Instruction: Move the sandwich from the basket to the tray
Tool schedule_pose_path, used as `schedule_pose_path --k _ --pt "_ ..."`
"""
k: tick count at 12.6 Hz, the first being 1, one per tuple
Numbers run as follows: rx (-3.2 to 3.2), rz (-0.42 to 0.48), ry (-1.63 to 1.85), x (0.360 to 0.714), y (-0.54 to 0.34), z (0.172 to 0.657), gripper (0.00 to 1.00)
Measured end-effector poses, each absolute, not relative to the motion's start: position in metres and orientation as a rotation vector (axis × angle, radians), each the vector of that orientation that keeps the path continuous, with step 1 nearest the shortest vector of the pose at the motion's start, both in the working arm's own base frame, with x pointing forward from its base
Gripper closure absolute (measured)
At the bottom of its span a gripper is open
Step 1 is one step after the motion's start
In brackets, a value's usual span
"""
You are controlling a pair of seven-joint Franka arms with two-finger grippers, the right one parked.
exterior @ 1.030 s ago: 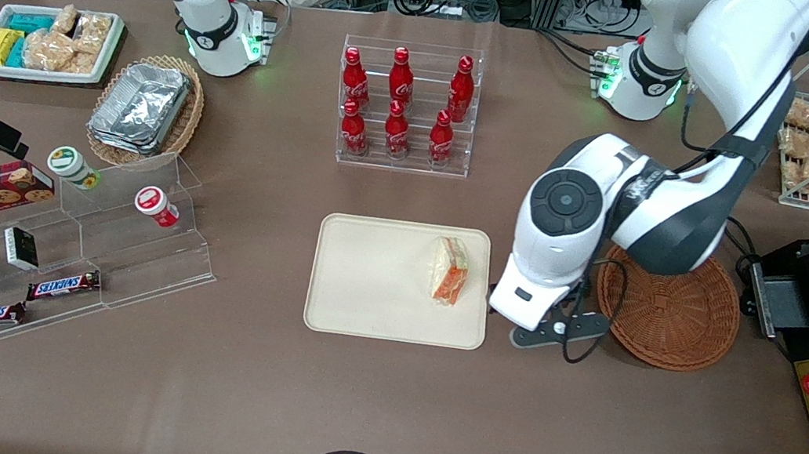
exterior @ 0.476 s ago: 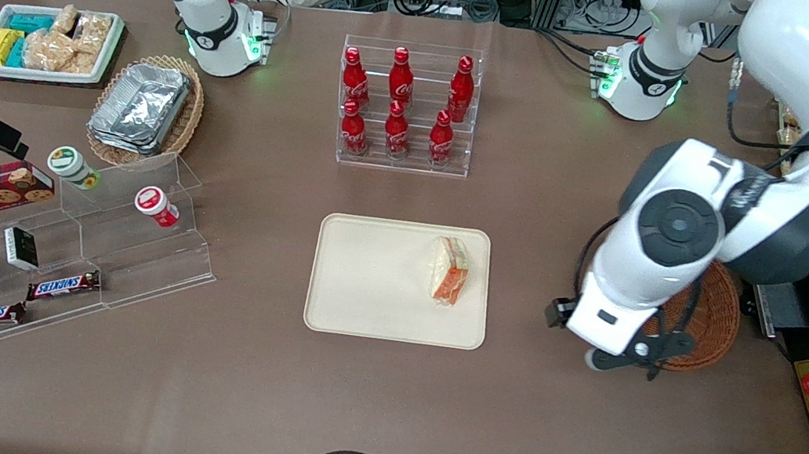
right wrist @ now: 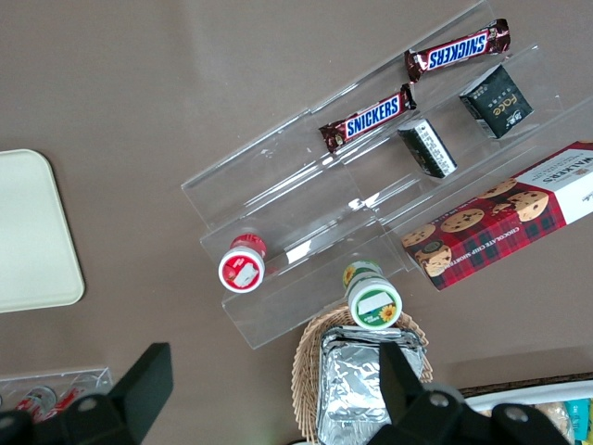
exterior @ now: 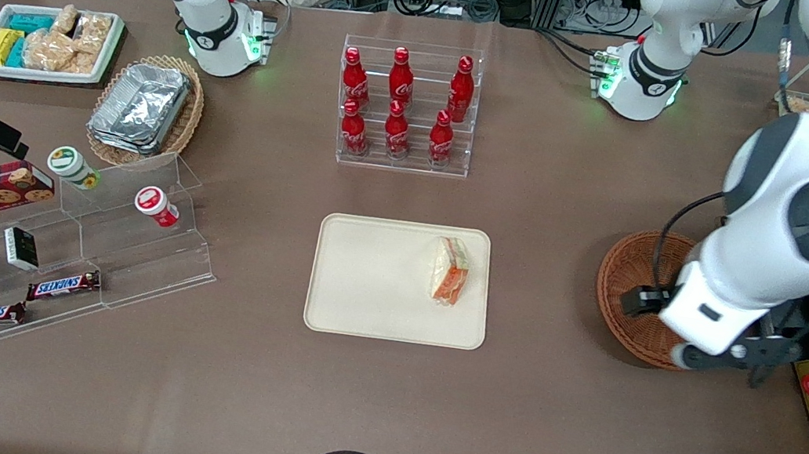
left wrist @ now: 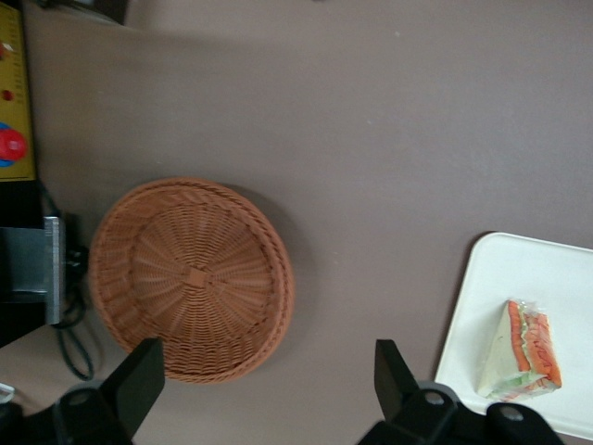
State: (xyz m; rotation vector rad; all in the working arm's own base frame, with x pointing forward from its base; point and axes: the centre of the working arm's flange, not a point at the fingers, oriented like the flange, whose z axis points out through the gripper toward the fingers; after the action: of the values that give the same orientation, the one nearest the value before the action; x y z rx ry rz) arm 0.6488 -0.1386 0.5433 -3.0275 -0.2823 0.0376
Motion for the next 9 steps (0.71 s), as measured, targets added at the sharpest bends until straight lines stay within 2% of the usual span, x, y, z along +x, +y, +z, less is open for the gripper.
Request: schedule_pose_path --k 3,9 --pt "-3.039 0.046 -0.169 0.638 -0.090 0.573 0.00" --pt "-3.045 0.041 -0.049 0.589 -0.044 0.628 0.00"
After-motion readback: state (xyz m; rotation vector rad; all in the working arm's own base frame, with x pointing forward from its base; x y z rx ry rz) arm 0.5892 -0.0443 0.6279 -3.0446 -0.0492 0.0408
